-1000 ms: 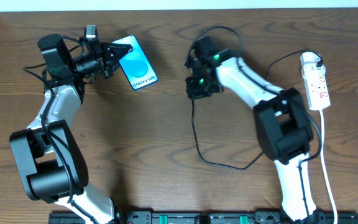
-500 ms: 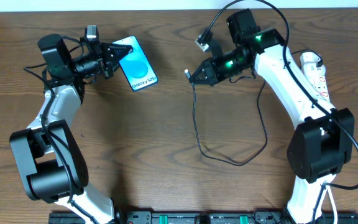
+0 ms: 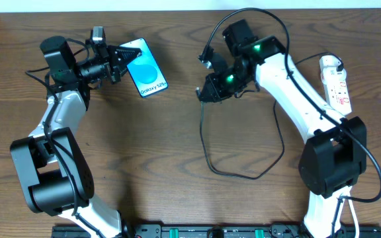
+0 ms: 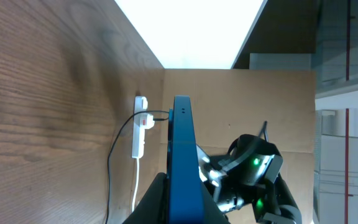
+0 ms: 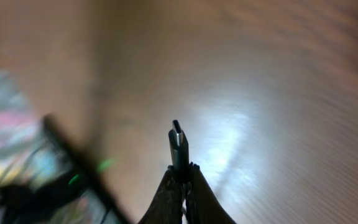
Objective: Plug charger to phone and switch on socket
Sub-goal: 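Close the right gripper on the USB-C connector, then lift the connector with the right gripper toward the smartphone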
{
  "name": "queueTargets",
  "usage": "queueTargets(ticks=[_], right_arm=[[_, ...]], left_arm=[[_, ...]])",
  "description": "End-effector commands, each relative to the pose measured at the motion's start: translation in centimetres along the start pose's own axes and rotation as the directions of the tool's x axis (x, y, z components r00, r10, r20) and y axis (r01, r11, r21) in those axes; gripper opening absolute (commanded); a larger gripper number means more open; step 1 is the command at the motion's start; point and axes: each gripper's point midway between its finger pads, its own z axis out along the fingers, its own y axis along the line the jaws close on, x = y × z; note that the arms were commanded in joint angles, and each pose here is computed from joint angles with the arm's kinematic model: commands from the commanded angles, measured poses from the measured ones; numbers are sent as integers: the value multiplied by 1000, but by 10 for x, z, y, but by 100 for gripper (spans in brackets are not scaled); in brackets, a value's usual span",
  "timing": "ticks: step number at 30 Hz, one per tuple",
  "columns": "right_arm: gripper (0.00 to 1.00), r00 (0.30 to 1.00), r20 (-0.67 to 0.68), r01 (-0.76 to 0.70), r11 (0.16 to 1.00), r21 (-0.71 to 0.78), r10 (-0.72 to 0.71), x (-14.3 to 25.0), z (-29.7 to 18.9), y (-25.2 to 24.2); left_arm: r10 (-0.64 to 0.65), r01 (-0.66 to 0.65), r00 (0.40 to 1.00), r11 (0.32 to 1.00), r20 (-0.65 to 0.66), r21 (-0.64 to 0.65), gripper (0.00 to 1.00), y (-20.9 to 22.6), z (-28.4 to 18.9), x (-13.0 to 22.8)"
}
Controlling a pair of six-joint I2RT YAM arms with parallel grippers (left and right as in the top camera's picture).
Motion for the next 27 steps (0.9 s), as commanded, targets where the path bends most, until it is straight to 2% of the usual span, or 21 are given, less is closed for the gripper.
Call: queueTargets(ticks=[1, 7, 18, 27], right_arm=[[1, 972, 54, -235, 921, 312, 230, 6, 14, -62], [1, 946, 36, -314, 886, 340, 322, 21, 53, -86], [1, 924, 56, -361, 816, 451, 378, 29, 76, -121], [2, 919, 31, -362, 808, 465, 393, 36, 95, -126]], left_arm=[[67, -66, 997, 997, -27, 26, 7, -20, -3, 5], [67, -66, 997, 997, -27, 27, 7, -20, -3, 5], [67, -66, 997, 997, -27, 27, 7, -20, -3, 5], [67, -66, 997, 997, -27, 26, 7, -20, -3, 5]])
